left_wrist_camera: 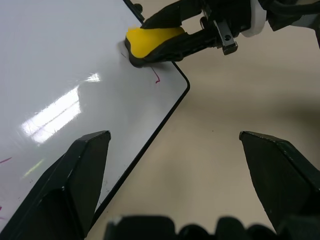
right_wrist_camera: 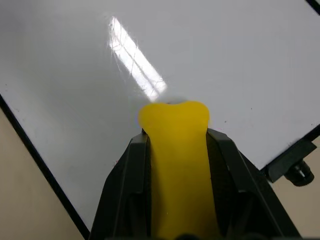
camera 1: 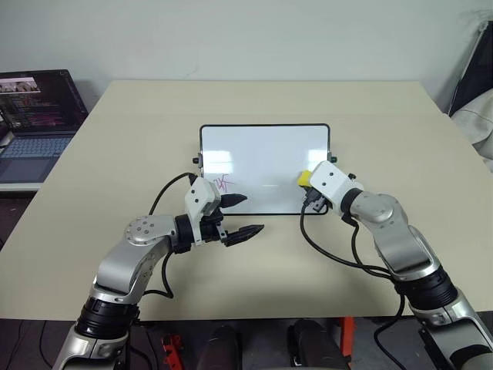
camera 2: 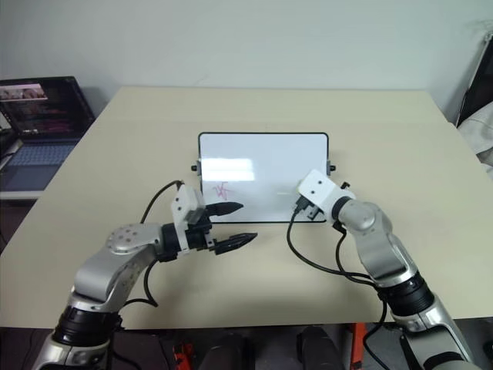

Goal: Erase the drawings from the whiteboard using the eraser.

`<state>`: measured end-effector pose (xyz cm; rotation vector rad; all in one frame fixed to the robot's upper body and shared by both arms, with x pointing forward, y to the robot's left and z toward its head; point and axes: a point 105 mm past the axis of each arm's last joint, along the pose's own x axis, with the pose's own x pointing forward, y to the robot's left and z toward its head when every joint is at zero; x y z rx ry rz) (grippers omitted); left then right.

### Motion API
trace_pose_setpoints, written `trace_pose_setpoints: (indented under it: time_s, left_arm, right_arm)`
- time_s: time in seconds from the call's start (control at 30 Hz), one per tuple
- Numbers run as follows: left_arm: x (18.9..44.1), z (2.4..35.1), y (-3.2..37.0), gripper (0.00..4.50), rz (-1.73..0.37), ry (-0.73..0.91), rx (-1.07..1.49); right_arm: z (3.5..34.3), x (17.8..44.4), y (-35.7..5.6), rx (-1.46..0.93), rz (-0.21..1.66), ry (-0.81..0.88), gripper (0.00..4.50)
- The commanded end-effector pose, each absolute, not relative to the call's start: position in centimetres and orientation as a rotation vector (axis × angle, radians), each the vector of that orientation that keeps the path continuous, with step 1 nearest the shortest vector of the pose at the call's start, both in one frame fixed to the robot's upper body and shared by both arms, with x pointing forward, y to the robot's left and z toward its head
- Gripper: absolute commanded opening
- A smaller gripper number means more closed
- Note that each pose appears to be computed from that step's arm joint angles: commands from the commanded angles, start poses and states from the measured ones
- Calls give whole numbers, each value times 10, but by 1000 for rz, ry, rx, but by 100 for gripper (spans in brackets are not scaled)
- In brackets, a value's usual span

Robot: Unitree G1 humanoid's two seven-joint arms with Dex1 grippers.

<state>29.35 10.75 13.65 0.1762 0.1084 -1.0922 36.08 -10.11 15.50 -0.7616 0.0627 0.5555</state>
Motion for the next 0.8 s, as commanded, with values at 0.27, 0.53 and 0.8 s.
trace_pose_setpoints:
  time_s: [0.27,0.53,0.8]
  left_arm:
    - [291,143,109,450,-1100,67,196]
    - [290,144,106,450,-1111,60,188]
    - [289,149,102,450,-1124,37,175]
  right_arm:
    - [133,348,-97,-849,663,132,115]
    - [165,375,-134,-857,399,44,114]
    - [139,362,-132,-842,493,143,114]
